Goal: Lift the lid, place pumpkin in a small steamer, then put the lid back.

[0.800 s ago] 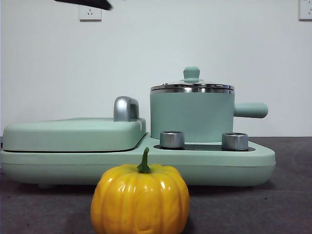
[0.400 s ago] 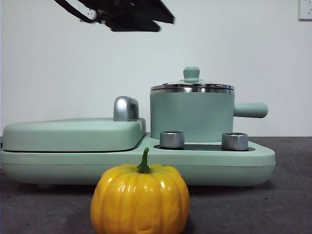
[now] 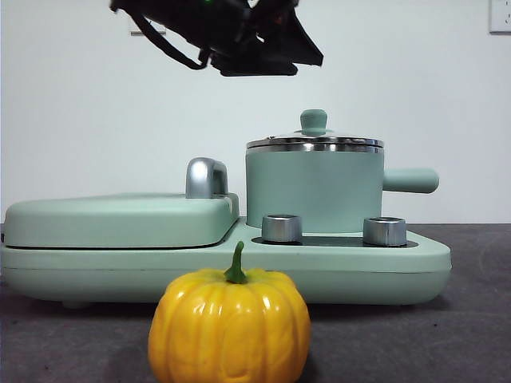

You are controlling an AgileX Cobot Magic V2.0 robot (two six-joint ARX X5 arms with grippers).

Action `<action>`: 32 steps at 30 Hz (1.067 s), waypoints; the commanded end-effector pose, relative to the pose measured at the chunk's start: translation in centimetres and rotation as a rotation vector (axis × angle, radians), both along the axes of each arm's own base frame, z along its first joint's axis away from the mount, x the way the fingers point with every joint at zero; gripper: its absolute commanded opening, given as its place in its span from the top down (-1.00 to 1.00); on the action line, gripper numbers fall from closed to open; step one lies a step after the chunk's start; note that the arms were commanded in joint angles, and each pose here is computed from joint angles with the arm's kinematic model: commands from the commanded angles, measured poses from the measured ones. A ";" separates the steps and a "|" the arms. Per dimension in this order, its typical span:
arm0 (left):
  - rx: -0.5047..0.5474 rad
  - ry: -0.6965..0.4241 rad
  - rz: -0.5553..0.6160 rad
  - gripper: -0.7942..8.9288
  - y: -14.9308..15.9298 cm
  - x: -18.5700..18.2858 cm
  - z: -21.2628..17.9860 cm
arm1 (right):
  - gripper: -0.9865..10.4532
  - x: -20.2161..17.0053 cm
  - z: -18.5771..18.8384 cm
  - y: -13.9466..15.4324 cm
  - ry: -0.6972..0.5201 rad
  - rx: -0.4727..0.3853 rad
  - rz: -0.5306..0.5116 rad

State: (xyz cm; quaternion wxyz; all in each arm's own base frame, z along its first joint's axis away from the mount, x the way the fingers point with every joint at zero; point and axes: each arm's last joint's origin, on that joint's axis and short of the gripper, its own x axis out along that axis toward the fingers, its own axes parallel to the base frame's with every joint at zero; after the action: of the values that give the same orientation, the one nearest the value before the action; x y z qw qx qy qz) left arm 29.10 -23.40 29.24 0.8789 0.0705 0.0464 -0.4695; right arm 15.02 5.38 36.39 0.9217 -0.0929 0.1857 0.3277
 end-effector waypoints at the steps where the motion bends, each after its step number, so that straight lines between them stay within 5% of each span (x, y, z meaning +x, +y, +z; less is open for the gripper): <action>1: -0.034 0.020 0.001 0.32 -1.2 0.9 0.2 | 0.23 0.1 0.7 0.1 -0.015 0.017 0.002; 20: 0.045 0.150 0.012 0.32 -2.9 2.9 -3.1 | 0.23 0.1 0.7 0.1 -0.018 0.014 0.003; 32: 0.077 0.139 0.028 0.42 -2.8 2.9 -3.3 | 0.23 0.1 0.7 0.1 -0.019 0.014 0.004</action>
State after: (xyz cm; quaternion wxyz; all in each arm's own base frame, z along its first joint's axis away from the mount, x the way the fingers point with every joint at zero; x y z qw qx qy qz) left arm 31.76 -25.53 25.93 0.8778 0.0667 0.1338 -0.4550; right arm 15.02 5.38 36.39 0.9217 -0.0929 0.1857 0.3277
